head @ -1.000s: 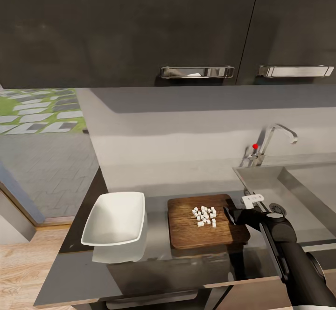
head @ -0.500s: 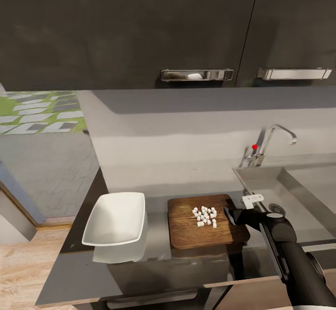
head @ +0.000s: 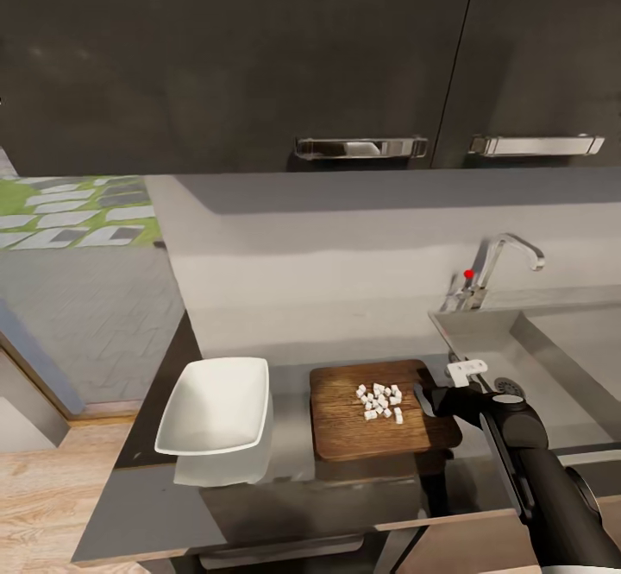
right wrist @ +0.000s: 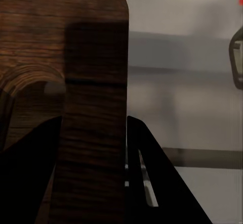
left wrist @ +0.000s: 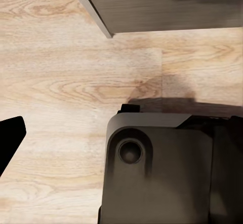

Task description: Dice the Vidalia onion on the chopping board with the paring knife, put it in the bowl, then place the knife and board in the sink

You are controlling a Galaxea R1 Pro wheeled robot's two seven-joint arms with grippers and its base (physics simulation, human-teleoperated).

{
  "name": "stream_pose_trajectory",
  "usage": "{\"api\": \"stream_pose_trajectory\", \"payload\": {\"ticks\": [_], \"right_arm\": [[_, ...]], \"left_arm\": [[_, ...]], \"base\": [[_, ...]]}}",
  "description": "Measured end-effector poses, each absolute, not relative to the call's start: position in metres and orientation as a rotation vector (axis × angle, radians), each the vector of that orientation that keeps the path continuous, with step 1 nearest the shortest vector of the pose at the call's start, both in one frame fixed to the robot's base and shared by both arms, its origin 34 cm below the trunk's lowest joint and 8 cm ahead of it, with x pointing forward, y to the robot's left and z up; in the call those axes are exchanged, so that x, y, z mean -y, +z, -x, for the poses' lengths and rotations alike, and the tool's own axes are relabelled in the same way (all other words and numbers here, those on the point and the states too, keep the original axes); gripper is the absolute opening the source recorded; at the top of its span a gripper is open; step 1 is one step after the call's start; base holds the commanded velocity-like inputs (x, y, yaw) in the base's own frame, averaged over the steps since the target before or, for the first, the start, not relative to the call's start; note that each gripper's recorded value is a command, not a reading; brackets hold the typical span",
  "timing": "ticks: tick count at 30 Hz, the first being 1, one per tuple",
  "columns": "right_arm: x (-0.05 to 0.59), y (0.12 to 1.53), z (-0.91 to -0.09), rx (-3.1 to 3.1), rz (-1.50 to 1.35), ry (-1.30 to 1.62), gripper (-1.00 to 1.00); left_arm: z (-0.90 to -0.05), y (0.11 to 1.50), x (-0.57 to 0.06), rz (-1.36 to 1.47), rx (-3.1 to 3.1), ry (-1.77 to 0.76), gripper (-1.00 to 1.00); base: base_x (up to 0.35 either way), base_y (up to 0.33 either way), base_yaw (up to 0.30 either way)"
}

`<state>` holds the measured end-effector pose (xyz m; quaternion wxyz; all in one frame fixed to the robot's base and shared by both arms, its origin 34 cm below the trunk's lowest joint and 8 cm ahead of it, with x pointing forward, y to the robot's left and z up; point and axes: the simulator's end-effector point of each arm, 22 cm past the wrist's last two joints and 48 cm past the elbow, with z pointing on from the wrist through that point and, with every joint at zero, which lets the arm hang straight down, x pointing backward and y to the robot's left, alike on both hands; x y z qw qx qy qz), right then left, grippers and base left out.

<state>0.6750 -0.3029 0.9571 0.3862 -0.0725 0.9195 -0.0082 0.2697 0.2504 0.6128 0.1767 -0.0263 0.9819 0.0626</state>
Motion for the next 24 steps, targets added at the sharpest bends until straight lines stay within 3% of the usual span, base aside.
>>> {"api": "stream_pose_trajectory", "payload": {"ticks": [24], "right_arm": [[0.291,0.987,-0.691,-2.267,0.205,-0.017,-1.0]], "left_arm": [[-0.266,0.616,-0.262,0.073,-2.781,0.195,1.0]], "base": [[0.0,0.0,0.0]]}}
